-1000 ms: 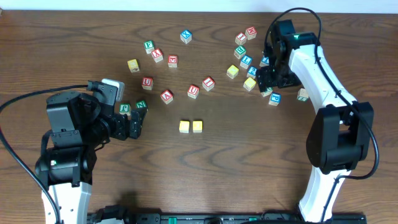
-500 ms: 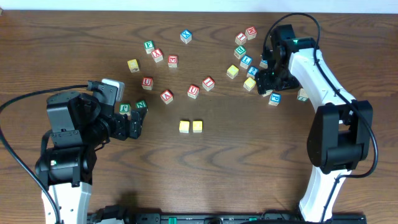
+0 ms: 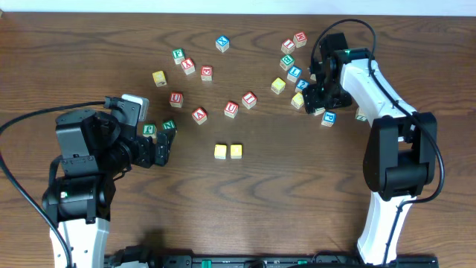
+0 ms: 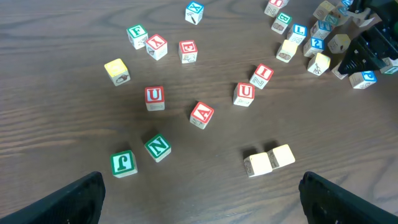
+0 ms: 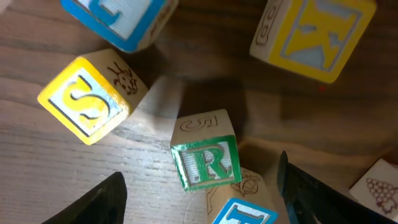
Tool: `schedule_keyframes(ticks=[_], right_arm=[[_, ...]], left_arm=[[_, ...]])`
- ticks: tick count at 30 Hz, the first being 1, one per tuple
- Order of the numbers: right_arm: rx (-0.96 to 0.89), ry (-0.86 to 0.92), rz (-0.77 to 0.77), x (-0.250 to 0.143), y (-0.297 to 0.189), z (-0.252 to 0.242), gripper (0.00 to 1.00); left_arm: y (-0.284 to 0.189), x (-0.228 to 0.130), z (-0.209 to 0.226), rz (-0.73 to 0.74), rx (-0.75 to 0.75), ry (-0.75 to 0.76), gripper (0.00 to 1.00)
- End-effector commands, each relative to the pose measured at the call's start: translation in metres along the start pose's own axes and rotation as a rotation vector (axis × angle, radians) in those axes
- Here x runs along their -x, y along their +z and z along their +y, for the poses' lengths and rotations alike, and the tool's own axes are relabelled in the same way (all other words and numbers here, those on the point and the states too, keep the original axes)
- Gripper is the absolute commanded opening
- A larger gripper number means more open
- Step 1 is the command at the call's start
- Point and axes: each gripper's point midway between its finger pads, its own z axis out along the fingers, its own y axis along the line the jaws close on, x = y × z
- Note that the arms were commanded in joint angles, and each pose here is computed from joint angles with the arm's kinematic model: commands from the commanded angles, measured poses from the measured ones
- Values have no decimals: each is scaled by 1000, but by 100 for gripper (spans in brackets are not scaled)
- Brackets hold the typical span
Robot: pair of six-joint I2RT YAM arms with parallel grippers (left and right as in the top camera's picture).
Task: Spell out CORL
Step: 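Lower the right gripper and close it on the R block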
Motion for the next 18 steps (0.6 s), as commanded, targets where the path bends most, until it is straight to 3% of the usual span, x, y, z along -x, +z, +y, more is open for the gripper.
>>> schedule_keyframes(ticks=[1, 18], right_arm=[[5, -32, -18, 4, 0, 3, 73], [58, -155, -12, 2, 1, 13, 69]], left_arm=[[-5, 9, -2, -23, -9, 24, 98], [-5, 9, -2, -23, -9, 24, 98]])
